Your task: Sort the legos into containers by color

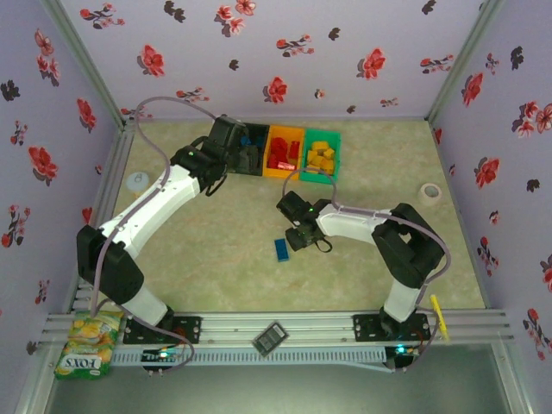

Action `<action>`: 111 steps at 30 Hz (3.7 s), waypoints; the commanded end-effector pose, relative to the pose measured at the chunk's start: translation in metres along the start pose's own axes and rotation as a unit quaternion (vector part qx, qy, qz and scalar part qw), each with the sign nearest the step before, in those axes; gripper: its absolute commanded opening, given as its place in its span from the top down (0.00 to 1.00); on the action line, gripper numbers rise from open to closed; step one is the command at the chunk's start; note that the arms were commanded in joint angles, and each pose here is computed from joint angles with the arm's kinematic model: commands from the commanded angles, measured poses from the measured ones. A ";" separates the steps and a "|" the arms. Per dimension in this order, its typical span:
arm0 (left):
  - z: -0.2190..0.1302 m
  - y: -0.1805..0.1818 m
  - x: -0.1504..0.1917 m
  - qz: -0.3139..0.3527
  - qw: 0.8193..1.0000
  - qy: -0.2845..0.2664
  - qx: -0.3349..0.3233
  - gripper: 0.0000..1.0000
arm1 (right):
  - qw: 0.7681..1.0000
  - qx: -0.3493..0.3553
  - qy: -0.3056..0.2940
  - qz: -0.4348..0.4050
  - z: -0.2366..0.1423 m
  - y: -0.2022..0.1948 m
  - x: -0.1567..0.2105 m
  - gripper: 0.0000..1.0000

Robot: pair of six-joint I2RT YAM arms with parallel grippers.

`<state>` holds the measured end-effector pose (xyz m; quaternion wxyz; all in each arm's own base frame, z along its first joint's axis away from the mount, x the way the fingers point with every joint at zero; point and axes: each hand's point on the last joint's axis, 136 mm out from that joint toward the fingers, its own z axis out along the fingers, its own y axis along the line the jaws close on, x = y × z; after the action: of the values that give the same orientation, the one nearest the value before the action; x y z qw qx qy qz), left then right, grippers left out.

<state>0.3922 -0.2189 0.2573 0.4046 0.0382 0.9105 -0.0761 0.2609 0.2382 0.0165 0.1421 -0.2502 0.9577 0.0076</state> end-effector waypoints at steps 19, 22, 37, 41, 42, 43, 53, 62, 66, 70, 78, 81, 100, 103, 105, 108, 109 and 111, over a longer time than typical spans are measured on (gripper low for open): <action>-0.014 0.013 -0.005 -0.001 1.000 -0.019 -0.016 0.30 | 0.996 0.019 -0.081 0.041 -0.025 -0.025 -0.055 0.64; -0.013 0.013 -0.003 -0.001 1.000 -0.018 -0.017 0.30 | 0.994 0.010 -0.100 0.047 -0.030 -0.022 -0.072 0.64; -0.034 0.034 0.018 -0.006 0.999 -0.003 -0.038 0.30 | 0.979 0.000 -0.198 0.047 -0.050 -0.024 -0.194 0.64; -0.044 0.042 0.021 -0.007 0.999 -0.004 -0.048 0.30 | 0.972 -0.006 -0.229 0.049 -0.051 -0.023 -0.230 0.64; -0.046 0.043 0.021 -0.007 0.999 -0.004 -0.049 0.30 | 0.971 -0.008 -0.233 0.047 -0.048 -0.022 -0.239 0.65; -0.049 0.044 0.021 -0.006 0.999 -0.003 -0.050 0.30 | 0.971 -0.008 -0.236 0.045 -0.046 -0.020 -0.248 0.65; -0.068 0.050 0.029 -0.014 0.999 0.010 -0.050 0.29 | 0.952 0.029 -0.294 0.079 -0.028 -0.035 -0.325 0.62; -0.075 0.044 0.044 -0.017 0.999 0.025 -0.037 0.29 | 0.942 0.013 -0.323 0.093 -0.033 -0.046 -0.365 0.34; -0.066 0.026 0.066 -0.009 0.998 0.057 -0.019 0.28 | 0.942 0.021 -0.319 0.098 -0.054 -0.058 -0.355 0.34; -0.056 0.003 0.104 -0.018 0.995 0.102 -0.012 0.28 | 0.945 0.031 -0.306 0.112 -0.072 -0.075 -0.325 0.34; -0.041 -0.044 0.188 -0.078 0.980 0.183 -0.007 0.28 | 0.943 0.055 -0.290 0.152 -0.108 -0.106 -0.262 0.34; -0.030 -0.060 0.212 -0.103 0.974 0.199 0.012 0.27 | 0.940 0.056 -0.278 0.189 -0.107 -0.119 -0.234 0.36; 0.019 -0.115 0.274 -0.059 0.958 0.279 0.029 0.29 | 0.943 0.038 -0.299 0.144 -0.133 -0.134 -0.155 0.37; 0.024 -0.118 0.274 -0.048 0.958 0.283 0.025 0.31 | 0.941 0.039 -0.302 0.146 -0.137 -0.136 -0.153 0.37; 0.026 -0.118 0.277 -0.042 0.957 0.287 0.020 0.32 | 0.942 0.040 -0.300 0.147 -0.138 -0.137 -0.151 0.37; 0.030 -0.118 0.280 -0.033 0.956 0.291 0.015 0.33 | 0.941 0.044 -0.302 0.148 -0.140 -0.140 -0.148 0.37; 0.030 -0.118 0.280 -0.030 0.956 0.292 0.014 0.34 | 0.940 0.045 -0.303 0.149 -0.141 -0.140 -0.147 0.37; 0.032 -0.114 0.281 -0.022 0.956 0.294 0.002 0.37 | 0.939 0.045 -0.305 0.150 -0.144 -0.142 -0.146 0.37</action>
<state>0.2135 -0.3369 0.0435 0.1227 0.0238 0.9876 -0.0952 0.4155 0.1797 0.1911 0.4221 -0.0814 0.9005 0.0664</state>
